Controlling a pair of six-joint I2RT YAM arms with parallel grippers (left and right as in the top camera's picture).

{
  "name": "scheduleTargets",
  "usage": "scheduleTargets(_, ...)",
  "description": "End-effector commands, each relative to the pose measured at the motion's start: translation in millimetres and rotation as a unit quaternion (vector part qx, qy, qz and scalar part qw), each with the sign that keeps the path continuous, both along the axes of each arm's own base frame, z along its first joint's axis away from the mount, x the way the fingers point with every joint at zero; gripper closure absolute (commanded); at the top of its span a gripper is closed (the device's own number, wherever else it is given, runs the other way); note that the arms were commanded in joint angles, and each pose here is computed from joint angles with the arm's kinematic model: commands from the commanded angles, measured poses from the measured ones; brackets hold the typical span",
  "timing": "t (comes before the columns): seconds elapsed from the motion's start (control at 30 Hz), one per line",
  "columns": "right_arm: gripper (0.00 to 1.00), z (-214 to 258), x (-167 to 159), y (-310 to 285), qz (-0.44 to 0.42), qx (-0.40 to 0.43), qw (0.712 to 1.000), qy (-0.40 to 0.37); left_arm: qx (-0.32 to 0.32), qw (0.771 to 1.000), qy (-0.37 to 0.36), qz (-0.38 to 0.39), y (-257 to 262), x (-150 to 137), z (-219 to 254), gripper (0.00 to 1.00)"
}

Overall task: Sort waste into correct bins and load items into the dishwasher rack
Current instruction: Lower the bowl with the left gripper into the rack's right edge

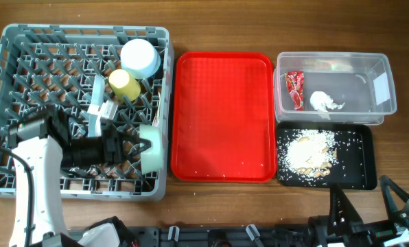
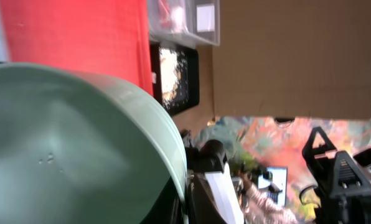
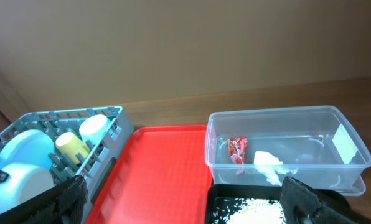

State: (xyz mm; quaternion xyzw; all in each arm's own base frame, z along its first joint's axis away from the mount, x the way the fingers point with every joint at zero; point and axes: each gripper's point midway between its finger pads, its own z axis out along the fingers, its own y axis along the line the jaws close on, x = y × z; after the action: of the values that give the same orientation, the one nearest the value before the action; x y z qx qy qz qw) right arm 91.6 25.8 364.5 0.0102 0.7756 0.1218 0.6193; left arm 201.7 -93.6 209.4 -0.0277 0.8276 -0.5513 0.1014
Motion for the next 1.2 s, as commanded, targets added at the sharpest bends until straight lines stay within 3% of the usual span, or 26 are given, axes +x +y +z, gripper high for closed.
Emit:
scheduleTargets(0.0, 0.00, 0, -2, -3, -0.010, 0.004, 1.000, -0.005, -0.023, 0.999, -0.002, 0.036, 11, 3, -15, 0.96)
scheduleTargets(0.5, 0.00, 0, -2, -3, -0.010, 0.004, 1.000, -0.005, -0.040, 0.994, 0.038, 0.092, 33, 9, -42, 0.96)
scheduleTargets(0.8, 0.00, 0, -2, -3, -0.010, 0.004, 1.000, -0.005, -0.125, 0.985, -0.023, 0.119, 27, 17, -3, 0.96)
scheduleTargets(1.17, 0.00, 0, -2, -3, -0.010, 0.004, 1.000, -0.005, -0.109, 0.985, -0.066, 0.114, 29, 21, -15, 0.96)
